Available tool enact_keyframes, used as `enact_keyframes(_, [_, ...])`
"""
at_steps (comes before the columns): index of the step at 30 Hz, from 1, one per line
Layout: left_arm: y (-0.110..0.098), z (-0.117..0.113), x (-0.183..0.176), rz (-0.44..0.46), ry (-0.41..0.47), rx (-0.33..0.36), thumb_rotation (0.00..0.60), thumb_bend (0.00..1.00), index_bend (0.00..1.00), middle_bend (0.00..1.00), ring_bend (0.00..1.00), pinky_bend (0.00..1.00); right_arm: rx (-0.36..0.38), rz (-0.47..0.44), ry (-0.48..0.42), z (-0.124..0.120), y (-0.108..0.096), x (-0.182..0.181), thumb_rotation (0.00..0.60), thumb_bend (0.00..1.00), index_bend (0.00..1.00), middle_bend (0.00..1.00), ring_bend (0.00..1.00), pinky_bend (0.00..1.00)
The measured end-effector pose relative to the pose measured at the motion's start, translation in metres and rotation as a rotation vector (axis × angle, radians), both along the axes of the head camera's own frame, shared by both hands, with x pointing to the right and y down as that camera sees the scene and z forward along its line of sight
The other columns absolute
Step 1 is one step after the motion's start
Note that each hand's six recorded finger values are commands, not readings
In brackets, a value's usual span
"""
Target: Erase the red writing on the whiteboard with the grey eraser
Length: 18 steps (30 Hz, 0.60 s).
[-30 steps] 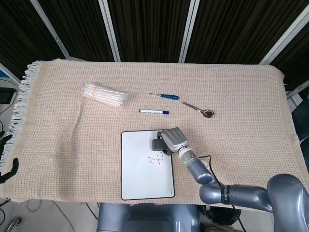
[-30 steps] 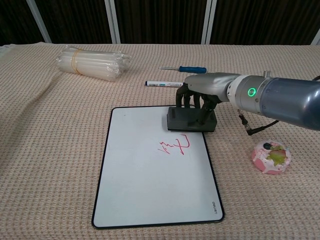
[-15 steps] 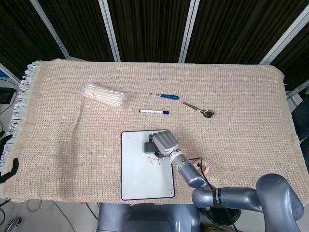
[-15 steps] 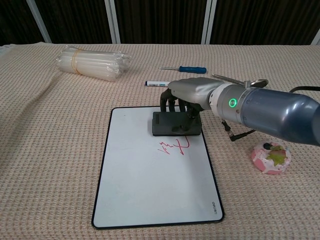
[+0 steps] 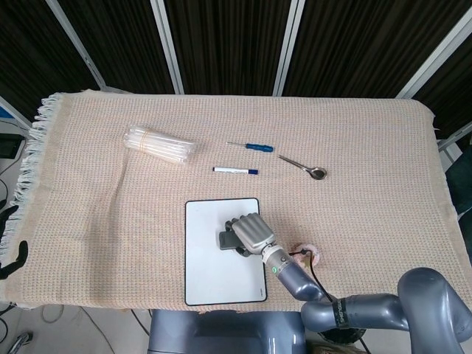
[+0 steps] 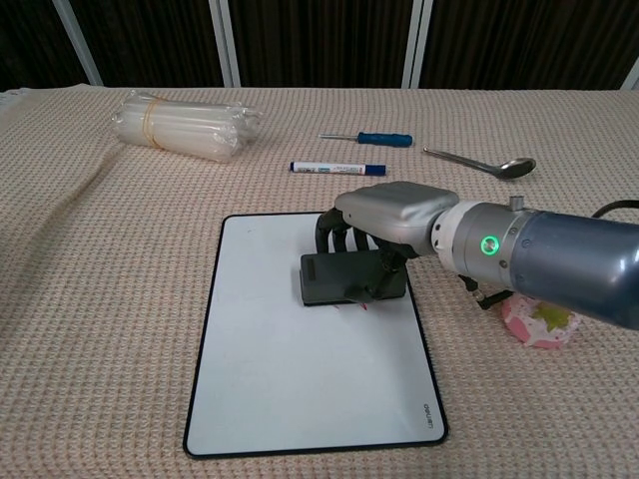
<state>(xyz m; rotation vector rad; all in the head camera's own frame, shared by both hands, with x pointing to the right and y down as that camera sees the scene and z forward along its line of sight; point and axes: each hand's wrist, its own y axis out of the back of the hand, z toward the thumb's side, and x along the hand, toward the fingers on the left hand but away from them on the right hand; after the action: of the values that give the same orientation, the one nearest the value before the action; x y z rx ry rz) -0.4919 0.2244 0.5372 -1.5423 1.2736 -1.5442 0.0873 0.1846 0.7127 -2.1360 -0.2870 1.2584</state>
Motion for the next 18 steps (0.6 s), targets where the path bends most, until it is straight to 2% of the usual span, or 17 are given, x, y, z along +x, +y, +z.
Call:
enact_keyframes(10, [0.000,0.000,0.000,0.000,-0.002,0.002,0.600,0.46,0.14,0.02,0.00,0.00,-0.025,-0.063,-0.029,-0.010,0.026,0.004,0.600,0.45,0.45,0.49,0.47,0.55])
enact_keyframes(18, [0.000,-0.001,-0.001,0.000,-0.002,0.003,0.600,0.46,0.14,0.02,0.00,0.00,-0.015,-0.038,-0.022,-0.006,0.017,0.007,0.600,0.45,0.45,0.49,0.47,0.55])
